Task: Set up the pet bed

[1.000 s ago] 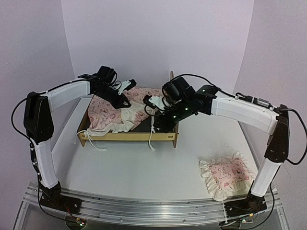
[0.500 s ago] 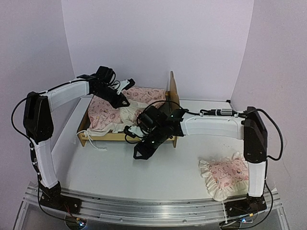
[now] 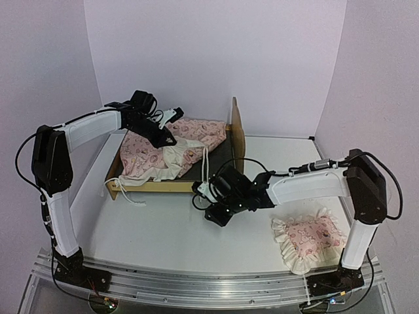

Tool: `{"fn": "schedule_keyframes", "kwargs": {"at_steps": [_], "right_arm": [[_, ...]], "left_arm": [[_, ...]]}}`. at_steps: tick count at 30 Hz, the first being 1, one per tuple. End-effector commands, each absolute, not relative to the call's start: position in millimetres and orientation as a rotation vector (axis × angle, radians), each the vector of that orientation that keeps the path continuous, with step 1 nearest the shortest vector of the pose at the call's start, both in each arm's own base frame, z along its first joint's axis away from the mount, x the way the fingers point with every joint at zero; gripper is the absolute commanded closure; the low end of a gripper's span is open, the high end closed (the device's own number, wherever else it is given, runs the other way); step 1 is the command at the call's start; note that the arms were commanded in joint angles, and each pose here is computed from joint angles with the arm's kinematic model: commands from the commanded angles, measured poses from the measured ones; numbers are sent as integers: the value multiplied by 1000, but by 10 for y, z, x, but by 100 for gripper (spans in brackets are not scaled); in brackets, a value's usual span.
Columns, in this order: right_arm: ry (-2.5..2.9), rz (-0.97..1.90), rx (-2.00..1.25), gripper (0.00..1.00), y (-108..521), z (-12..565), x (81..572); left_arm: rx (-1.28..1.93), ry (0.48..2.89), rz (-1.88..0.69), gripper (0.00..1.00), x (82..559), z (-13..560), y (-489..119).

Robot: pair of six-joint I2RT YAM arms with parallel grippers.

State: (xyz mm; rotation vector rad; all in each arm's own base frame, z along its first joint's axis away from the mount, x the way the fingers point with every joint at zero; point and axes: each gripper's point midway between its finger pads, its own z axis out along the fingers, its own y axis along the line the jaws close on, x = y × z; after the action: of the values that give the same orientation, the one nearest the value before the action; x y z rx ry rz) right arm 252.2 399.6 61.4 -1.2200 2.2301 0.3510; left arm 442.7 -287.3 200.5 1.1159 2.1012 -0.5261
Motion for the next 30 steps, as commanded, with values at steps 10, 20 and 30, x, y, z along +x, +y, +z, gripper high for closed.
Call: {"fn": "schedule_keyframes", "kwargs": {"at_steps": [10,20,30], "right_arm": [[1865,240,-675,55,4118,693,3367],[1850,174,-482,69,4104,538,3618],[1870,186,-385,82,4091,450,3678]], "left_arm": [[1106,2049,-562,100,4451,2172,-2902],[1098,2049,-584,100,4453,2202,-2926],[1094,2053,-594,100,4457,2192,-2937]]}}
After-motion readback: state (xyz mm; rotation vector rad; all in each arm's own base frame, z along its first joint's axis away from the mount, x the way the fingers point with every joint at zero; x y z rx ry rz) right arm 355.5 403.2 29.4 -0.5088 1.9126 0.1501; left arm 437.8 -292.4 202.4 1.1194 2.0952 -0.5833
